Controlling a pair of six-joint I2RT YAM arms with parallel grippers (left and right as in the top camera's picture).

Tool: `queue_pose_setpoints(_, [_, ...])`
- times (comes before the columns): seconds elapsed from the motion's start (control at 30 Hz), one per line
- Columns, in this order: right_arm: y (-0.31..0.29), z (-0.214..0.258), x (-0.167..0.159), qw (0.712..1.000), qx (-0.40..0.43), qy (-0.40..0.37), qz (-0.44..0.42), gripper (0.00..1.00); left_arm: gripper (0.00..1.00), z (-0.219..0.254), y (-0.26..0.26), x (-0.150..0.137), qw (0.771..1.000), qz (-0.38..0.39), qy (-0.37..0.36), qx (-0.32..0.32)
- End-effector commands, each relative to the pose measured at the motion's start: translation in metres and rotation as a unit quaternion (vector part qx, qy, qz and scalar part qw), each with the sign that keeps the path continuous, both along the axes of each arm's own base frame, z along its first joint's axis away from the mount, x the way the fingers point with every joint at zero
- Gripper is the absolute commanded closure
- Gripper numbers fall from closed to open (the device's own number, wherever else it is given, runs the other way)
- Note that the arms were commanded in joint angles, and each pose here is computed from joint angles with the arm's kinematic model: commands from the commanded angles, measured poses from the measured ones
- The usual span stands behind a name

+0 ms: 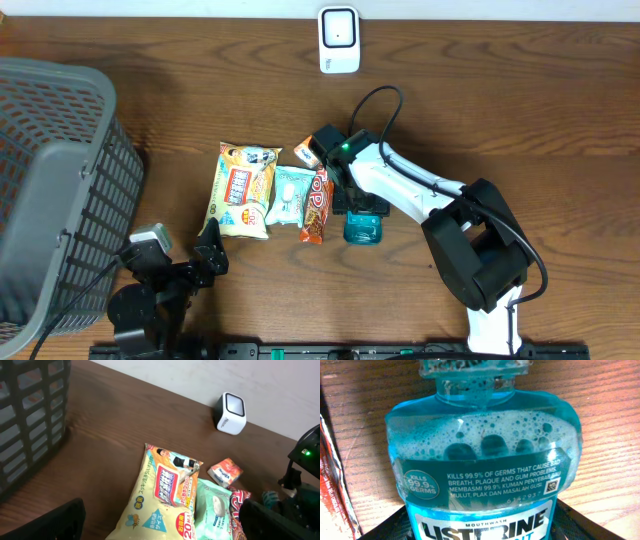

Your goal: Scan the item barcode

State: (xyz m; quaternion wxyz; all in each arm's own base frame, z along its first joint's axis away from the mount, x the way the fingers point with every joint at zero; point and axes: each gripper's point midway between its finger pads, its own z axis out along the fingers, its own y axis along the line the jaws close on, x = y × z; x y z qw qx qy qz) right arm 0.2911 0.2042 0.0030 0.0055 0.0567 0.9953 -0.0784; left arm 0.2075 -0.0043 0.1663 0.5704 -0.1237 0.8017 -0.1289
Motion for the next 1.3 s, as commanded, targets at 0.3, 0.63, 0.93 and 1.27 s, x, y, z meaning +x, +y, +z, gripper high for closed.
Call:
queue_pose_setpoints(0.3, [-0.012,0.030,0.020,0.998,-0.038,0.007,0.048,0.01,0.02,-0.002,-0.002,0.000,1.000,-0.004,0.002,-0.005])
queue_pose_setpoints(0.63, [0.004,0.018,-0.005,0.993,-0.077,0.007,0.088,0.14,0.02,-0.002,-0.002,0.000,1.000,-0.004,0.002,-0.005])
queue_pose_setpoints(0.93, [-0.013,0.000,-0.016,0.991,-0.114,0.021,0.070,0.27,0.02,-0.002,-0.002,0.000,1.000,-0.004,0.002,-0.005])
queue_pose_setpoints(1.27, [0.002,-0.014,-0.028,0.992,-0.056,0.059,0.099,0.59,0.02,-0.002,-0.002,0.000,1.000,-0.004,0.002,-0.005])
